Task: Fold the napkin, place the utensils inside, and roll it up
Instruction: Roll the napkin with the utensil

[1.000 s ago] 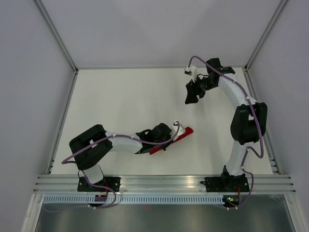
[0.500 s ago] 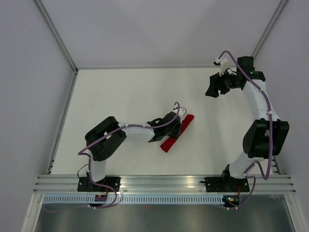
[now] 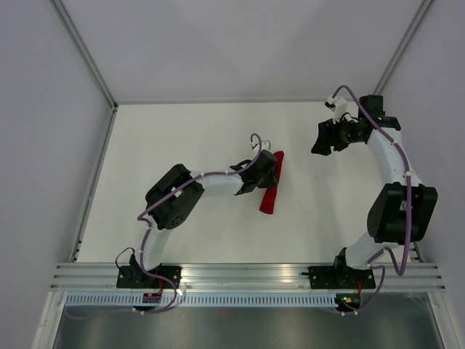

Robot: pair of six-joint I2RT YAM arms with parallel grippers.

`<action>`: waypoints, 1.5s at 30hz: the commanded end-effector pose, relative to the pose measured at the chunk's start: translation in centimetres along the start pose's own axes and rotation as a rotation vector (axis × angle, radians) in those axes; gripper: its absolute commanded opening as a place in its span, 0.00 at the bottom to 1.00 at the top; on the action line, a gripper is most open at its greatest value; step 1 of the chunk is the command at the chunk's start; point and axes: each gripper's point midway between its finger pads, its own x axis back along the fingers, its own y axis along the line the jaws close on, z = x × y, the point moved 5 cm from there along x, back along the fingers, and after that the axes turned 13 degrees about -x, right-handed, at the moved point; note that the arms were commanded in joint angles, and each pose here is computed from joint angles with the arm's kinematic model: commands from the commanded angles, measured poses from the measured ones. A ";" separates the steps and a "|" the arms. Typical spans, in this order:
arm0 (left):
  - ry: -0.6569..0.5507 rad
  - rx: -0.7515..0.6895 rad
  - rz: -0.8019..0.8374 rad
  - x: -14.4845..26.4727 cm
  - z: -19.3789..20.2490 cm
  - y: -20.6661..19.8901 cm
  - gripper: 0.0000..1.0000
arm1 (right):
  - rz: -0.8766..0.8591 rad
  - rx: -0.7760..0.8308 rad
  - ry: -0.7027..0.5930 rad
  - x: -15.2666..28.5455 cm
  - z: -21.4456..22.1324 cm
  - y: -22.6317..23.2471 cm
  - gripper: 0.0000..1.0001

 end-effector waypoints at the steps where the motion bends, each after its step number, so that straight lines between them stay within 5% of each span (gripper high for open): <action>1: 0.289 0.120 -0.255 -1.3 8.0 5.3 0.02 | 0.034 -0.026 -0.024 0.1 -0.2 -0.2 0.74; 9: 0.361 0.338 -0.241 -1.8 7.5 4.8 0.02 | 0.018 -0.109 0.037 -2.1 1.5 -1.2 0.73; 21: 0.430 0.373 -0.188 -1.4 8.8 5.5 0.03 | 0.032 -0.095 0.133 -6.3 4.1 -0.2 0.72; 26: 0.457 0.378 -0.131 -1.3 9.2 5.4 0.04 | -0.033 -0.112 0.145 -9.2 3.8 0.9 0.66; 30: 0.476 0.376 -0.113 -1.5 9.7 5.4 0.03 | -0.155 -0.217 0.203 -12.6 4.7 0.9 0.48; 45: 0.527 0.400 -0.066 -2.0 11.2 6.0 0.02 | -0.536 -0.478 0.169 -16.4 3.8 2.8 0.32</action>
